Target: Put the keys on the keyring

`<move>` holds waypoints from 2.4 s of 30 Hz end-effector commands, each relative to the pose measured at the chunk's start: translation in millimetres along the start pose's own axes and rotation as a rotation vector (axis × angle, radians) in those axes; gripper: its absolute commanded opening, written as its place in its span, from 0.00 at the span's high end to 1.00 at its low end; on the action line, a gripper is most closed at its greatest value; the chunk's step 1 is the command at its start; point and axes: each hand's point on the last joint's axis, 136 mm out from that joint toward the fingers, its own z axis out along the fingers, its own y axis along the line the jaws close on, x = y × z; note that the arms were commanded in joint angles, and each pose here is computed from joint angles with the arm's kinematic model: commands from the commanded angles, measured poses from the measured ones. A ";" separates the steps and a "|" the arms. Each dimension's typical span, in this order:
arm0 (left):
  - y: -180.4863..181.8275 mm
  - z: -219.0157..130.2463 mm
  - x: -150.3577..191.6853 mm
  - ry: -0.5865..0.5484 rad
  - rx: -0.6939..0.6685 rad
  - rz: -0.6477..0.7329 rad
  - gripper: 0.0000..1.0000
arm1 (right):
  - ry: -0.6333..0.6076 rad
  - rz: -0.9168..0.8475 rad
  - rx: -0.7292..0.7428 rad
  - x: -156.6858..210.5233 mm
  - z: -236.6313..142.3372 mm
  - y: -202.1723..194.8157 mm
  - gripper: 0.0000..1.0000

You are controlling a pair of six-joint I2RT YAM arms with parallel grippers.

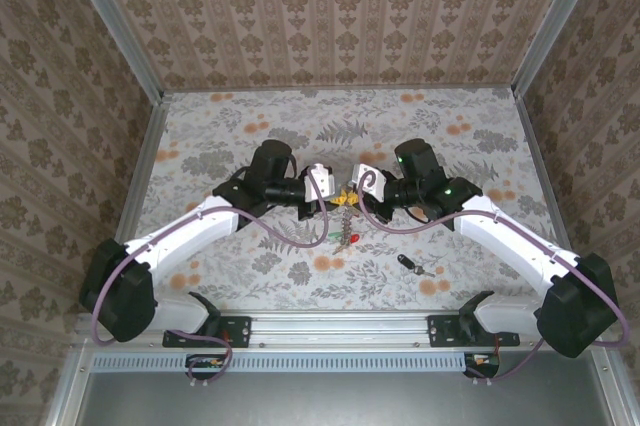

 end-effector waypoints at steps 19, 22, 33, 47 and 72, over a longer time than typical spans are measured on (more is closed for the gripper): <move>-2.0 2.5 4.9 0.059 0.033 -0.006 0.95 | -0.059 -0.073 0.025 -22.4 -10.3 -2.1 1.00; -2.4 2.6 5.4 0.060 0.034 -0.011 0.91 | -0.054 -0.073 0.028 -21.4 -10.7 -2.2 1.00; 1.2 0.4 2.7 0.055 0.010 0.005 0.91 | -0.039 -0.076 0.034 -18.1 -10.4 -2.9 1.00; -7.6 -9.5 -23.5 -0.125 0.076 0.000 1.00 | -0.070 -0.078 0.004 -12.8 -7.8 2.3 0.91; 2.6 -14.0 0.8 -0.023 -0.033 0.006 0.81 | -0.088 -0.023 0.006 -16.1 -12.0 -6.9 1.00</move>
